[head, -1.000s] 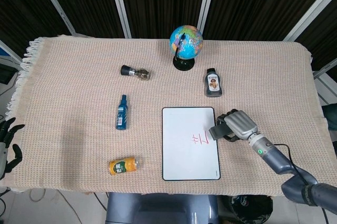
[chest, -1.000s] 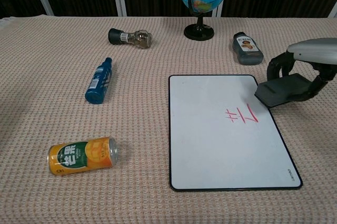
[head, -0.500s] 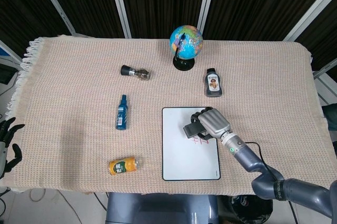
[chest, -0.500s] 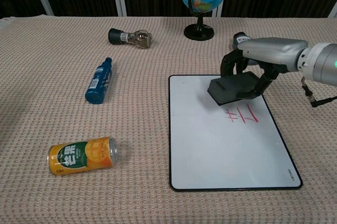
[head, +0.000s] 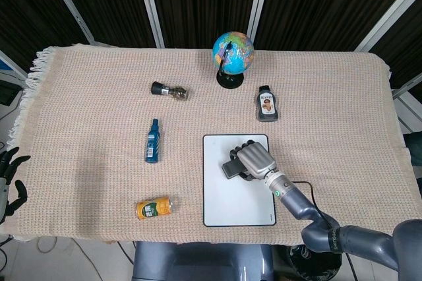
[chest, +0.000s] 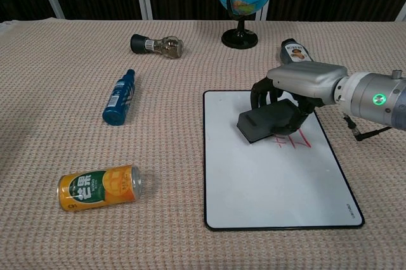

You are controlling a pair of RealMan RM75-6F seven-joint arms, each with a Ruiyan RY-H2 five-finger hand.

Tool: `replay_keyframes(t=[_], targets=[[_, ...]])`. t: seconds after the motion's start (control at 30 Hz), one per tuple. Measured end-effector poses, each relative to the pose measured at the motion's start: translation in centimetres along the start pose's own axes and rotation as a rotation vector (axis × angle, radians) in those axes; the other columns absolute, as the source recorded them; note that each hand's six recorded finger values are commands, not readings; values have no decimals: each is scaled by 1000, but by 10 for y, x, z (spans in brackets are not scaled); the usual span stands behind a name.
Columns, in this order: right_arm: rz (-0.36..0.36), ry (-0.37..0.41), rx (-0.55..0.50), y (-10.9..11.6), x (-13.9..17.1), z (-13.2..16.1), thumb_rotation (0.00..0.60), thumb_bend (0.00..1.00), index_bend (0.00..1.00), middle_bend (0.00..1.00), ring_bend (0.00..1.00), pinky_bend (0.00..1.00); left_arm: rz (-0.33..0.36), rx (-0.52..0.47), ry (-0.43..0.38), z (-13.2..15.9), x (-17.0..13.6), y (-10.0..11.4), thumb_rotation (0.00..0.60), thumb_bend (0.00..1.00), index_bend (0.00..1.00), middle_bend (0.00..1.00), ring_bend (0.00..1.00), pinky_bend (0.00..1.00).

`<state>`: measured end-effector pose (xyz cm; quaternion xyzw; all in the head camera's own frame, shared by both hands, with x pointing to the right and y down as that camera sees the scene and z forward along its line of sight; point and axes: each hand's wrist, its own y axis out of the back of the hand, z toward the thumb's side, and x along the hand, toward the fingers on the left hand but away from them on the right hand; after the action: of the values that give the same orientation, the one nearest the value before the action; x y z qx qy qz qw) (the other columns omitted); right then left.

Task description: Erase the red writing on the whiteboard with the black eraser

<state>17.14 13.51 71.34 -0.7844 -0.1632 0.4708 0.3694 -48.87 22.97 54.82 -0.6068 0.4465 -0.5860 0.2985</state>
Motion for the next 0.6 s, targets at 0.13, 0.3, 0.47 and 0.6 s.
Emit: replay_keyframes(t=[0.13,0.3,0.47,0.6], targets=[[14,2,11,-4,4,-2,600,386,465,462,427,306,1,0,0,0,0,0,600,736,188,42,0,22],[27,14,18,-7,12,-3,600,386,471,464,428,314,2,0,0,0,0,0,600,736,188,43,0,26],[57,22,19,-16,27,-6,600,386,473,465,429,317,6,1,-2,1,0,1,600,736,188,43,0,26],[75,30,14,-24,41,-7,600,388,475,466,429,318,7,0,-3,1,0,1,600,736,188,42,0,26]])
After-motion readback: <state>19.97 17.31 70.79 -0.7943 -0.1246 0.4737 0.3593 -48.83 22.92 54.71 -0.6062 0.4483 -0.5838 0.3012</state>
